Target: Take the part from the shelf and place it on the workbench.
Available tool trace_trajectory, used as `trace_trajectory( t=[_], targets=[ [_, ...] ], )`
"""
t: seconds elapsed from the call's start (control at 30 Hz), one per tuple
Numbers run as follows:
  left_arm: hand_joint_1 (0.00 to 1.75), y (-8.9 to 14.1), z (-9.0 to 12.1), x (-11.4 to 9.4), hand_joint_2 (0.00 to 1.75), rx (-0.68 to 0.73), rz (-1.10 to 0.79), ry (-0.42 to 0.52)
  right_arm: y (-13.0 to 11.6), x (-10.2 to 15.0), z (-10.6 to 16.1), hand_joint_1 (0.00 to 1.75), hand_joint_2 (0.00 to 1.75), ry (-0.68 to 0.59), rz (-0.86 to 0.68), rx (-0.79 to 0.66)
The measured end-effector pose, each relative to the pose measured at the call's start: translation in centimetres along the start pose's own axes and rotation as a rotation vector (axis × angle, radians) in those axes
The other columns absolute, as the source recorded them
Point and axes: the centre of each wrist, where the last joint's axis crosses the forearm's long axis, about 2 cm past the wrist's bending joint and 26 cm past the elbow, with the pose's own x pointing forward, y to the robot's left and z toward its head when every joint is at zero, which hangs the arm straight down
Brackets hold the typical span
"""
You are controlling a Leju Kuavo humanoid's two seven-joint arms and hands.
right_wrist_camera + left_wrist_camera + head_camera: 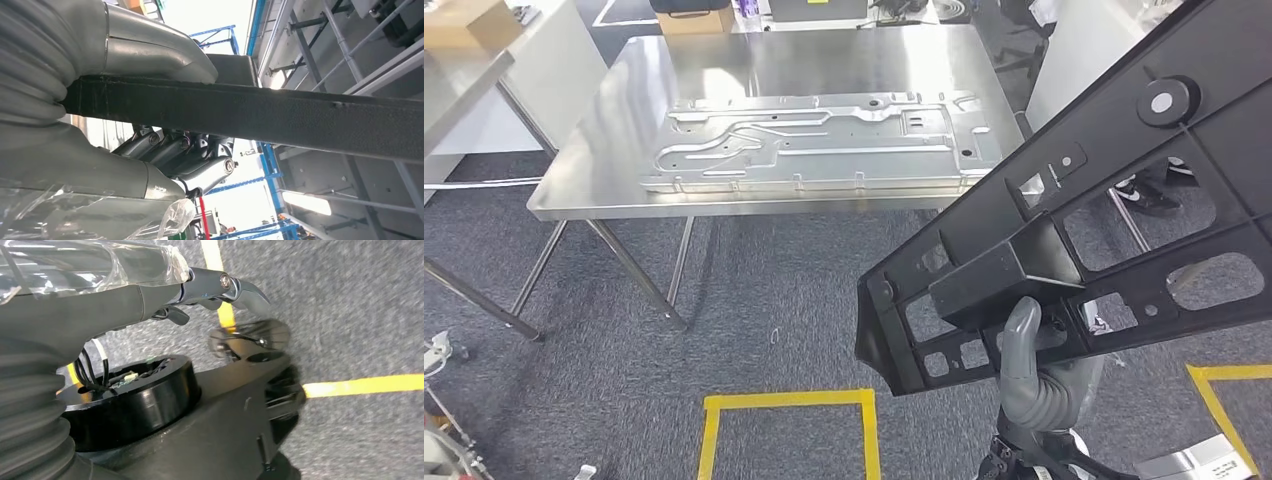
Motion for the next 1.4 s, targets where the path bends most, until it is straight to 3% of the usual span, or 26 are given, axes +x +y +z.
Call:
trace_trajectory(
  t=[1.4],
  targets=[
    [0.0,-0.08,0.04,-0.12,1.75,0.002,0.005,0.018,-0.11,0.0,0.3,1.75,1.75,0.015,0.001,-0.012]
  ],
)
